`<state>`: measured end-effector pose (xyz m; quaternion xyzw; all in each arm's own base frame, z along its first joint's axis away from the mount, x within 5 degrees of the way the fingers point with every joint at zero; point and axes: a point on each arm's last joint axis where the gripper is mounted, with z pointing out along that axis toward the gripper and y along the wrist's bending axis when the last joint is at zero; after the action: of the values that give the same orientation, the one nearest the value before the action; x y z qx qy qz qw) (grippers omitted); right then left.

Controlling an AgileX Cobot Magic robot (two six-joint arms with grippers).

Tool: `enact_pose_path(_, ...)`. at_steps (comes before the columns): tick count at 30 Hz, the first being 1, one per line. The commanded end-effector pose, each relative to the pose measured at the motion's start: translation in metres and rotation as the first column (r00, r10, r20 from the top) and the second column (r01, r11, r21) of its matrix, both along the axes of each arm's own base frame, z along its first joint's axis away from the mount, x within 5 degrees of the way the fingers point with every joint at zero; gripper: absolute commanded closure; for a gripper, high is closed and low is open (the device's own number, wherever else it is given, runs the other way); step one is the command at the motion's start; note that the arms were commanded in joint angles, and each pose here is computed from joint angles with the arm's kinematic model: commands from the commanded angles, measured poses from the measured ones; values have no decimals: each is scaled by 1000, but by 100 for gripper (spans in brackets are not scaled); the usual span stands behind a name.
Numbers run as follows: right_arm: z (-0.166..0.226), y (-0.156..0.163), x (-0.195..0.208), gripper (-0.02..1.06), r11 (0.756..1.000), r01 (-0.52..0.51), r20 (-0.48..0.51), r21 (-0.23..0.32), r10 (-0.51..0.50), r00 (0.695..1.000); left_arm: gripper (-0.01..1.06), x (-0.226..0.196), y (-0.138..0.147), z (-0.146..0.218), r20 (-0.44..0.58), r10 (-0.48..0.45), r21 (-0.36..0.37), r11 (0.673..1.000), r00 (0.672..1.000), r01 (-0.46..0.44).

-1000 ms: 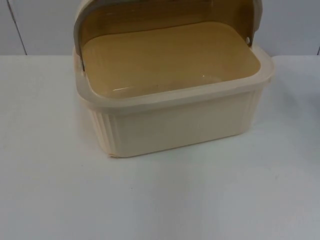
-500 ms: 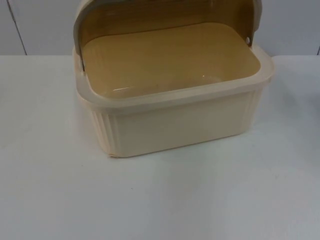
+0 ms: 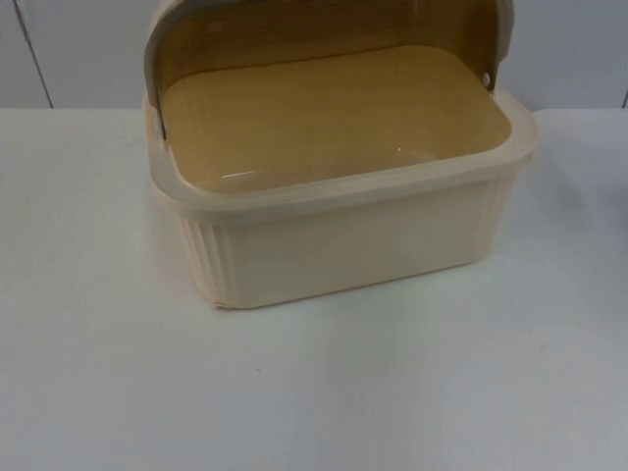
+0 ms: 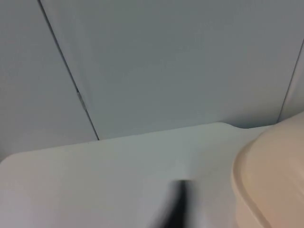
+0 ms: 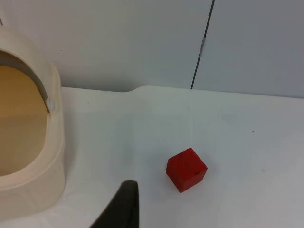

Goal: Open the box lid with the left hand, place the block into the box with the right hand, then close the box lid with the left hand.

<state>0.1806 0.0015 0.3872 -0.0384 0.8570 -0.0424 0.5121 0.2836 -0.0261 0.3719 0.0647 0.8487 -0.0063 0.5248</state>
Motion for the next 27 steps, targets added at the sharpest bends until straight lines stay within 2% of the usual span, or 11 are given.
enact_pose_path(1, 3, 0, 0, -1, 1000, 3, 8, 5, -3, 1000, 0, -3, -2, 2, 5, 0, -26, 1000, 1000, 0)
enact_pose_path(14, 3, 0, 0, -1, 1000, 2, 11, 5, -2, 1000, 0, -3, -2, 2, 7, 0, -19, 1000, 1000, 0)
enact_pose_path(18, 5, 0, 1, -1, 1000, -2, 42, 6, 1, 999, 0, -9, -3, 7, 10, 2, -74, 997, 1000, -2)
enact_pose_path(20, 6, 0, 2, -1, 1000, -3, 53, 3, 3, 999, 0, -10, -3, 7, 1, 2, -73, 997, 1000, -2)
enact_pose_path(24, 5, 0, 12, -1, 1000, -3, 60, -21, 5, 998, 0, -16, -3, 6, -39, -1, -74, 997, 999, -2)
enact_pose_path(27, 3, 1, 35, -1, 1000, -5, 32, -31, 6, 999, 0, -18, -3, 7, -38, -1, -74, 997, 999, -2)
